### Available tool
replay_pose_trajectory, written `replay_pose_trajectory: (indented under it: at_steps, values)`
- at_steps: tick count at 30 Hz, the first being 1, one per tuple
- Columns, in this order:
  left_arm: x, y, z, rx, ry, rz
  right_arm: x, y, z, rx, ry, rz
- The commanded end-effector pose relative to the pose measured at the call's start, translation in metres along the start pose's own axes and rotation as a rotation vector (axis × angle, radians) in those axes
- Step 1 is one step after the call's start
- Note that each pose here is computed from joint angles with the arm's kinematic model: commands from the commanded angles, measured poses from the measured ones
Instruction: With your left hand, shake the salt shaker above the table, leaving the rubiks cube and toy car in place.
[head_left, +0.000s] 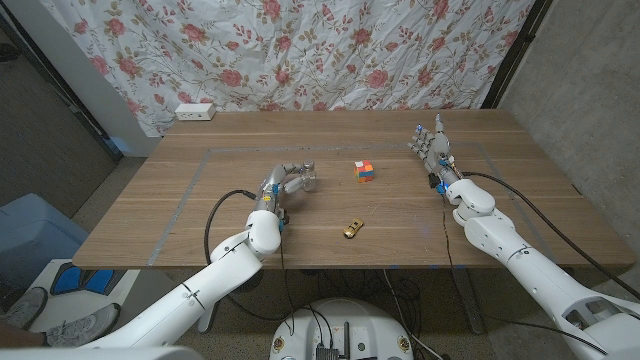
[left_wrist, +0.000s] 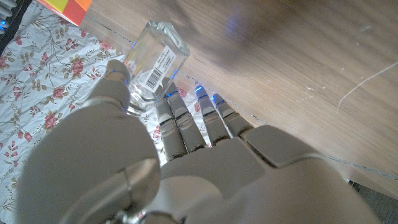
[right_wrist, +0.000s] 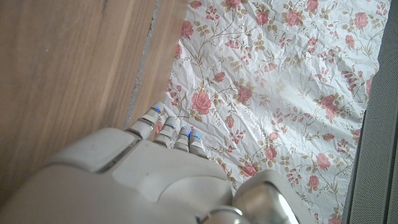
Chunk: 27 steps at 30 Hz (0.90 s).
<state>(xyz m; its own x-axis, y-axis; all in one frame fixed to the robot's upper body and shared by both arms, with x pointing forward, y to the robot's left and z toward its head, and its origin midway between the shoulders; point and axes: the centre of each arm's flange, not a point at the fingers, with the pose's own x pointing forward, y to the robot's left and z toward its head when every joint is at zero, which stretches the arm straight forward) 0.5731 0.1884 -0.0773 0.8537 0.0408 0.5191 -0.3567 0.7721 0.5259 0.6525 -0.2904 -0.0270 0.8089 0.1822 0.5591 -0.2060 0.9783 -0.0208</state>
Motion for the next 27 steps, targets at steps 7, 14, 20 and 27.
replay_pose_trajectory:
  at_steps: [7,14,20,27]
  values:
    - [0.0,0.001,-0.01,0.001,0.026,-0.042,0.0,0.0,0.0,0.0,0.0,-0.001]
    - [0.0,0.002,-0.014,0.0,0.034,-0.062,0.0,0.0,0.0,0.0,0.0,-0.001]
    - [0.0,0.003,-0.015,-0.001,0.033,-0.076,0.0,0.0,0.0,0.0,0.0,-0.001]
    - [0.0,0.004,-0.018,-0.004,0.034,-0.088,0.0,0.0,0.0,0.0,0.0,-0.001]
